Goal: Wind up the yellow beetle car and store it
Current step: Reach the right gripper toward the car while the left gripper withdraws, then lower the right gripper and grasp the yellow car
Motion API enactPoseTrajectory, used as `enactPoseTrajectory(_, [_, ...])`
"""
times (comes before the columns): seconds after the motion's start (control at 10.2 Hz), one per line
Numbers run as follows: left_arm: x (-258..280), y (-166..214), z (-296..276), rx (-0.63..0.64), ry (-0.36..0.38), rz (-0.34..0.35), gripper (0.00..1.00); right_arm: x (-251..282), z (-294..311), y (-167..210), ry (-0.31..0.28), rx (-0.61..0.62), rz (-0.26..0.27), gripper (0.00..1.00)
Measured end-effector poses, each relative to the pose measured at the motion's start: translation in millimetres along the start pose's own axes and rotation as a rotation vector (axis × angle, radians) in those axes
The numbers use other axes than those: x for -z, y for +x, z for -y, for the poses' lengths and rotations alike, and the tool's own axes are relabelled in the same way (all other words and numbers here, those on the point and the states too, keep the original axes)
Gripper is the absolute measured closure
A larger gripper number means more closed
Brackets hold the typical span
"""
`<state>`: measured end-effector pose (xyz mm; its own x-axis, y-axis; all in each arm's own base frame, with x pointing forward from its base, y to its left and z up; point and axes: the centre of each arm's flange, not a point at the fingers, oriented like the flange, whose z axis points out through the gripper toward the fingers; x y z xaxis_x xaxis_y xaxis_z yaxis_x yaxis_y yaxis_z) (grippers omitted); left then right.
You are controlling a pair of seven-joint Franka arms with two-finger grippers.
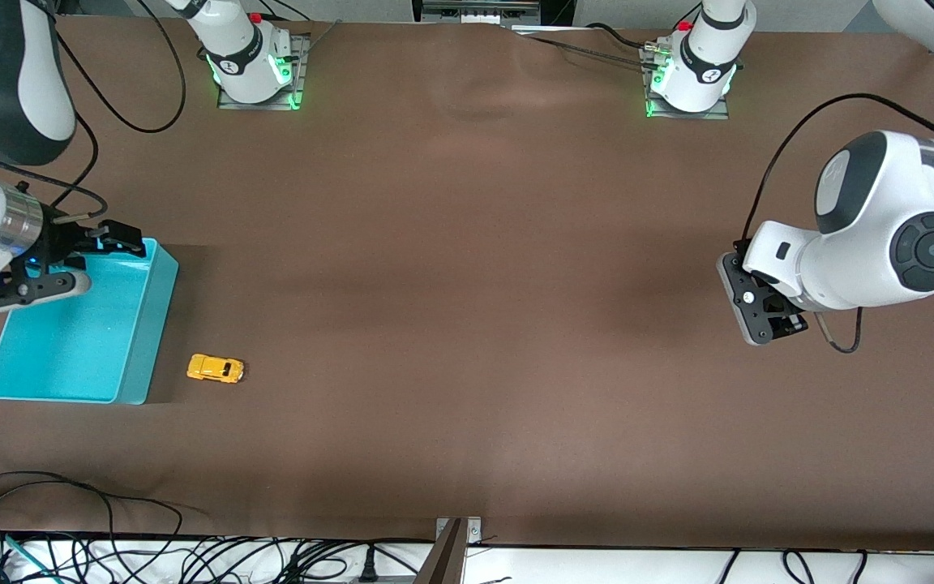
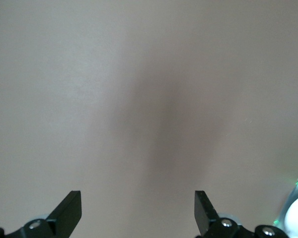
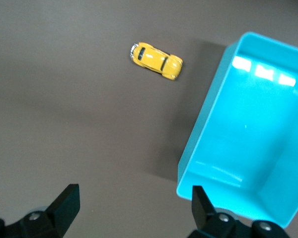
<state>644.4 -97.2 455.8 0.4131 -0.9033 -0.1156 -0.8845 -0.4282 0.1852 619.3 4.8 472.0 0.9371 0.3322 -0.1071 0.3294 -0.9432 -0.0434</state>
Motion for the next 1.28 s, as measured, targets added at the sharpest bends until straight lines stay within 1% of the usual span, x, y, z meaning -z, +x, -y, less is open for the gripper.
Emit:
enactPoseTrajectory(0.2, [36.3,7.6,-24.1,0.218,0.019,-0.009,0.00,-23.5,-4.1,16.5,-0.008,0.182,-0.021,0.00])
enactPoseTrajectory(0.29, [53.5,7.3,-37.5,0.349,0.035,-0.012,0.00,-37.7,-8.1,25.8,-0.016,0.274,-0.037,0.00])
enactPoseTrajectory(0.49, [92.8,7.8,-70.1,0.555,0.099,-0.040,0.00,-68.0,-15.6,41.9,-0.031,0.450,-0.058,0.00])
enactPoseTrajectory(0.69, [132.1,-2.7,-104.8,0.695,0.179,-0.068,0.00,-97.7,-22.1,54.4,-0.043,0.587,-0.070,0.00])
enactPoseTrajectory(0.78, [148.9,-20.2,-115.6,0.743,0.181,-0.099,0.00,-112.3,-23.8,59.1,-0.043,0.627,-0.068,0.00])
enactPoseTrajectory(0.98, [163.8,-74.8,-114.5,0.844,0.109,-0.169,0.00,-136.3,-26.5,67.8,-0.052,0.704,-0.077,0.00])
enactPoseTrajectory(1.08, [164.3,-94.6,-109.8,0.887,0.090,-0.182,0.00,-149.3,-28.1,72.7,-0.061,0.746,-0.087,0.00])
enactPoseTrajectory(1.18, [162.5,-101.7,-107.0,0.932,0.081,-0.183,0.00,-163.0,-29.7,77.7,-0.073,0.787,-0.098,0.00])
enactPoseTrajectory(1.28, [160.7,-99.8,-107.7,0.963,0.075,-0.180,0.00,-174.7,-30.8,81.8,-0.083,0.813,-0.108,0.00])
